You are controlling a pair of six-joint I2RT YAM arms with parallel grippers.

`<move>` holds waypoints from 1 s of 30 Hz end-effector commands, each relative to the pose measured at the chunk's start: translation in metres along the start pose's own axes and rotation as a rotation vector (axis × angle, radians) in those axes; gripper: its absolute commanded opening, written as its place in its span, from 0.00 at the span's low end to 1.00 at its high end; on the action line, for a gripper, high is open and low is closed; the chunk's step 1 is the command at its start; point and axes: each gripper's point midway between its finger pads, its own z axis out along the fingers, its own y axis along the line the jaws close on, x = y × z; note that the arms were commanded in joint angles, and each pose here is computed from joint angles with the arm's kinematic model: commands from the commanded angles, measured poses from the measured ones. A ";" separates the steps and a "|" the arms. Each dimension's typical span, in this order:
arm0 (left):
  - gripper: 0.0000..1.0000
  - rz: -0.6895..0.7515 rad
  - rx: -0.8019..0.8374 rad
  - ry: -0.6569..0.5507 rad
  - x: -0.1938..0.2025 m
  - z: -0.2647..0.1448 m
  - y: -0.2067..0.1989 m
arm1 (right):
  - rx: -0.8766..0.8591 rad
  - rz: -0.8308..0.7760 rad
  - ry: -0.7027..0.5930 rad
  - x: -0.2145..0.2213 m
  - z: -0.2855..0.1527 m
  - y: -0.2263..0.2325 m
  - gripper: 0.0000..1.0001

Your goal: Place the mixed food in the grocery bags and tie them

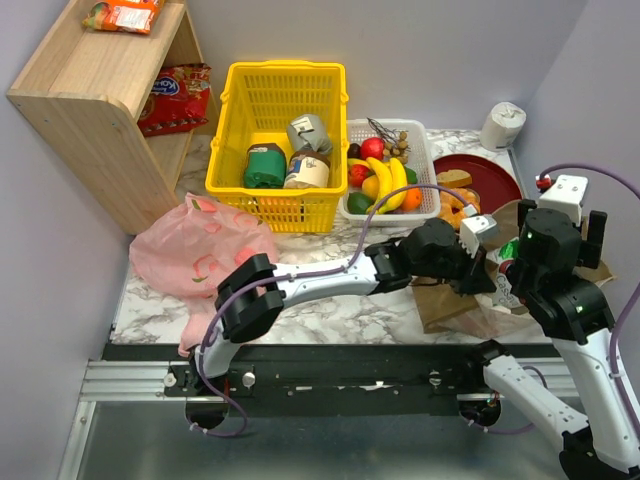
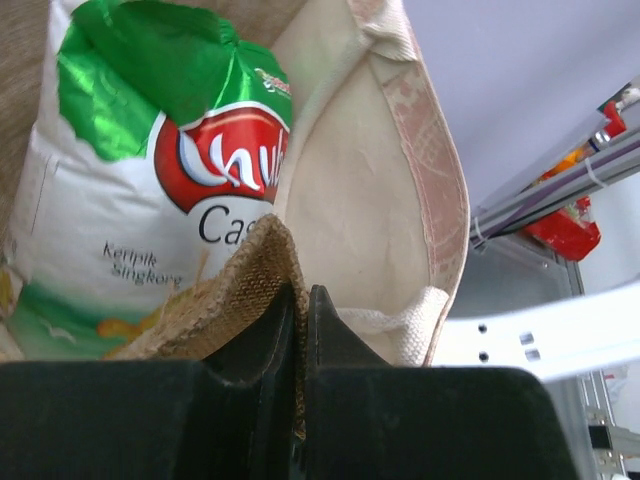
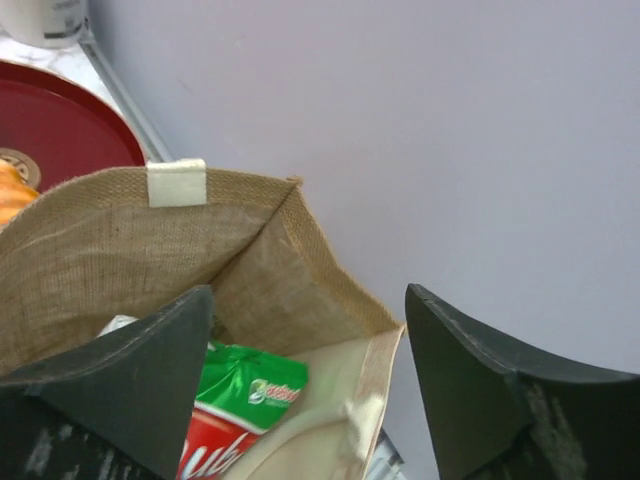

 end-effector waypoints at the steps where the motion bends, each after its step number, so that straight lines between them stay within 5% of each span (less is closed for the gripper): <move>1: 0.00 0.030 0.149 -0.098 -0.026 0.026 -0.028 | -0.010 0.110 -0.066 -0.026 -0.005 -0.015 0.88; 5: 0.00 0.042 0.156 -0.108 -0.029 0.037 -0.025 | -0.125 0.166 -0.093 -0.040 -0.011 -0.005 0.91; 7: 0.14 0.092 0.106 -0.109 -0.033 0.032 -0.019 | -0.206 0.180 -0.079 -0.041 -0.015 0.008 0.91; 8: 0.26 0.111 0.080 -0.114 -0.036 0.028 -0.016 | -0.235 0.201 -0.084 -0.046 -0.018 0.009 0.91; 9: 0.50 0.130 0.029 -0.133 -0.043 0.016 -0.013 | -0.308 0.232 -0.091 -0.050 -0.023 0.019 0.91; 11: 0.69 0.203 -0.036 -0.157 -0.051 -0.001 -0.005 | -0.418 0.259 -0.108 -0.059 -0.034 0.029 0.91; 12: 0.87 0.224 -0.076 -0.171 -0.056 -0.011 0.000 | -0.549 0.280 -0.135 -0.067 -0.047 0.045 0.91; 14: 0.99 0.284 -0.185 -0.209 -0.069 -0.046 0.011 | -0.680 0.320 -0.188 -0.082 -0.064 0.055 0.91; 24: 0.99 0.355 -0.721 -0.282 -0.084 -0.238 0.071 | -1.339 0.459 -0.321 -0.152 -0.156 0.123 0.83; 30: 0.99 0.144 -1.046 -0.342 -0.056 -0.397 0.109 | -1.511 0.427 -0.330 -0.153 -0.193 0.190 0.84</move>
